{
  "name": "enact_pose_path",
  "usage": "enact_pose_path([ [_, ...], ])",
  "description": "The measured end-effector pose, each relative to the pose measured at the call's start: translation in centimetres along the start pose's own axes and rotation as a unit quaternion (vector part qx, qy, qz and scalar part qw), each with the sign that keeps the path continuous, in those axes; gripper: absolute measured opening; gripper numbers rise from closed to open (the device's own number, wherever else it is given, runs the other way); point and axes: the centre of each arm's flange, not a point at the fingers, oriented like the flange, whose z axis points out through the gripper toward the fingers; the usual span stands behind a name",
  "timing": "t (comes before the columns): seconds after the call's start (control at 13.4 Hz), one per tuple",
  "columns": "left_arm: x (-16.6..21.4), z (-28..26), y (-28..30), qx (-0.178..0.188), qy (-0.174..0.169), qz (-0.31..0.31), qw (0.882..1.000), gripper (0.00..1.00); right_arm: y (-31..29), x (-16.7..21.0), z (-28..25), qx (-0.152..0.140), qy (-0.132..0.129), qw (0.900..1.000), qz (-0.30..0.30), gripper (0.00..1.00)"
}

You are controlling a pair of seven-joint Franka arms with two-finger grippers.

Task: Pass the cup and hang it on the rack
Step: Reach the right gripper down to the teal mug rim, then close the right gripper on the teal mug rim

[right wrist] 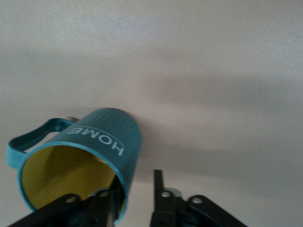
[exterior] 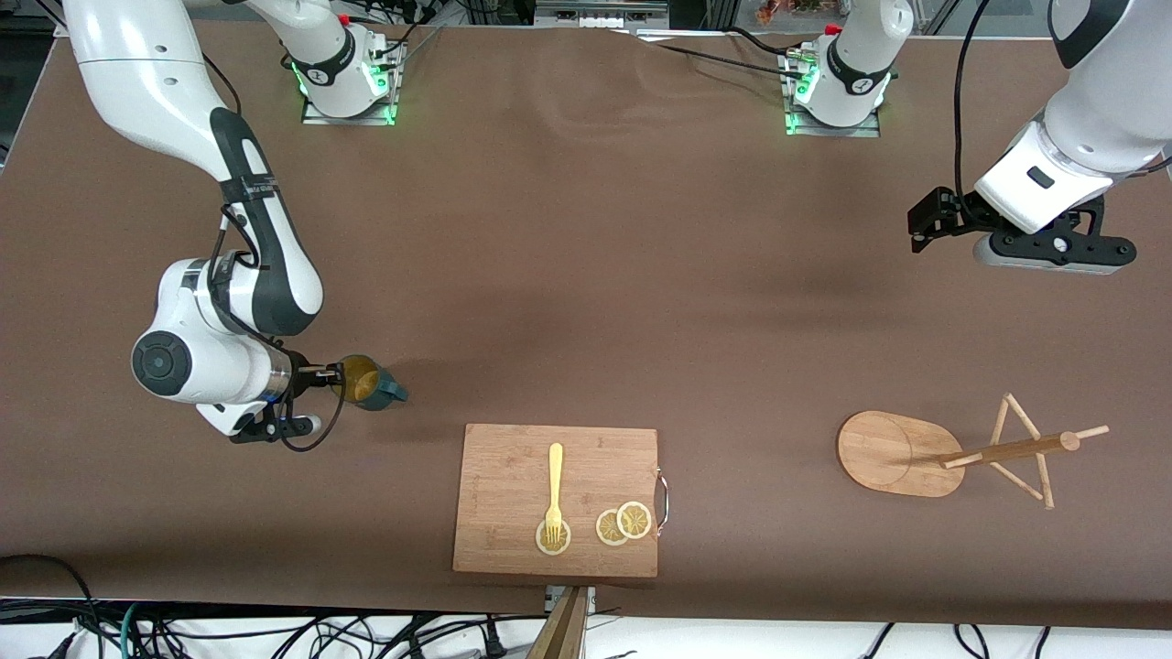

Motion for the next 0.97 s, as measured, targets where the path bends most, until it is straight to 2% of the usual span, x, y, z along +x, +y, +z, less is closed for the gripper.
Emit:
enact_pose_path([
  [0.07, 0.0, 0.0, 0.0, 0.000, 0.000, 0.000, 1.000, 1.00, -0.2, 0.0, 0.1, 0.001, -0.001, 1.000, 0.000, 0.12],
  [0.15, 0.0, 0.0, 0.0, 0.000, 0.000, 0.000, 1.000, 1.00, -0.4, 0.0, 0.1, 0.002, -0.001, 1.000, -0.001, 0.12],
  [0.3, 0.0, 0.0, 0.0, 0.000, 0.000, 0.000, 1.000, 1.00, -1.2, 0.0, 0.2, 0.003, -0.001, 1.000, -0.006, 0.04],
  [0.67, 0.0, 0.0, 0.0, 0.000, 0.000, 0.000, 1.000, 1.00, -6.7, 0.0, -0.4, 0.000, 0.006, 0.999, -0.036, 0.04],
  [0.97, 0.0, 0.0, 0.1, 0.000, 0.000, 0.000, 1.000, 1.00, -18.8, -1.4, -2.2, -0.006, 0.014, 1.000, -0.022, 0.04],
])
